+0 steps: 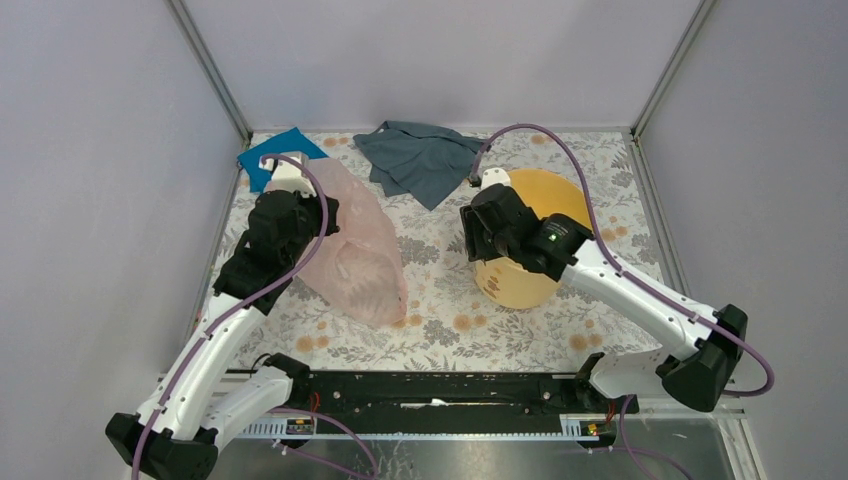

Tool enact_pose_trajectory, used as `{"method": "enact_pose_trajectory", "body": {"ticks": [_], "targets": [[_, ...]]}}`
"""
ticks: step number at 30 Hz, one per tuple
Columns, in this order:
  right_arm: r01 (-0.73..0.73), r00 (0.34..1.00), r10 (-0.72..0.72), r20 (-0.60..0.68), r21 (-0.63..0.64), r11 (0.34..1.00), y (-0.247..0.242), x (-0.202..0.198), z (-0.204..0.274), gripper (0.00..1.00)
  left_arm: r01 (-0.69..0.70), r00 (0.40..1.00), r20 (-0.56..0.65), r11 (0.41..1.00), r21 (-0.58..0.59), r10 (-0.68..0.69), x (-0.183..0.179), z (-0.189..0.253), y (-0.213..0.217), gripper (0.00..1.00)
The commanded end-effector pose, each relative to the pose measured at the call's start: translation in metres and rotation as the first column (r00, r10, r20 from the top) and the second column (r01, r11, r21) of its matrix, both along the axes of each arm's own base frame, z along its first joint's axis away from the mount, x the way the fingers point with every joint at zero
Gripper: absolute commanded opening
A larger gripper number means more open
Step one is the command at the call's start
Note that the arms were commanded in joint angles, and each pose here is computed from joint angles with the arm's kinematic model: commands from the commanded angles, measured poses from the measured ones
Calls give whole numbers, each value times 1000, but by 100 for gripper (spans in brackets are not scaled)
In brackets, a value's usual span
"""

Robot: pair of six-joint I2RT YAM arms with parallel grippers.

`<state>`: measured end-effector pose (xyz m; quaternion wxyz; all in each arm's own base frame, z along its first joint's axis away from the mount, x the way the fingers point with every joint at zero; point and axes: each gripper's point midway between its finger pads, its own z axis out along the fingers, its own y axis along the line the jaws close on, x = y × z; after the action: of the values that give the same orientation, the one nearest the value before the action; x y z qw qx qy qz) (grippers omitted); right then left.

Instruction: Put the trash bags into the trash bin

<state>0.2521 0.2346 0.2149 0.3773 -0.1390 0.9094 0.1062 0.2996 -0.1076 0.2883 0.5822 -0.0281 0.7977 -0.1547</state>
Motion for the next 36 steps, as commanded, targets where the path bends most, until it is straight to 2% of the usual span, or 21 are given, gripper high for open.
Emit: {"method": "enact_pose_trajectory", "body": {"ticks": [1,5,7,12,16,22,27,31,33,36], "targets": [[7,999,-9,47,31,999,-12,-9,27,61,-18,998,63,1000,-25,20,2,16,3,0],[-5,997,0,75,59,998,-18,-15,42,78,-37,997,72,999,-24,39,2,18,7,0],[-25,995,17,99,79,997,-16,-15,55,84,-50,996,75,998,-23,52,2,18,10,0],[-90,987,71,147,125,988,0,-13,92,91,-58,995,81,998,-22,60,1,19,12,0],[-174,976,146,162,171,970,35,-17,109,93,-60,994,87,998,-25,62,-1,21,13,0],[-318,946,304,112,144,937,117,-44,80,94,-61,994,94,998,-28,63,-2,23,14,0],[-331,944,327,51,136,934,155,-52,25,97,-61,994,94,998,-28,64,-2,23,14,0],[-282,959,285,3,159,946,169,-48,-17,95,-61,994,93,998,-27,64,-1,23,14,0],[-275,959,282,-16,176,945,177,-48,-32,91,-63,994,92,998,-26,65,-1,22,14,0],[-274,959,283,-29,179,945,183,-47,-53,64,-69,993,90,997,-24,70,-1,21,15,0]]}}
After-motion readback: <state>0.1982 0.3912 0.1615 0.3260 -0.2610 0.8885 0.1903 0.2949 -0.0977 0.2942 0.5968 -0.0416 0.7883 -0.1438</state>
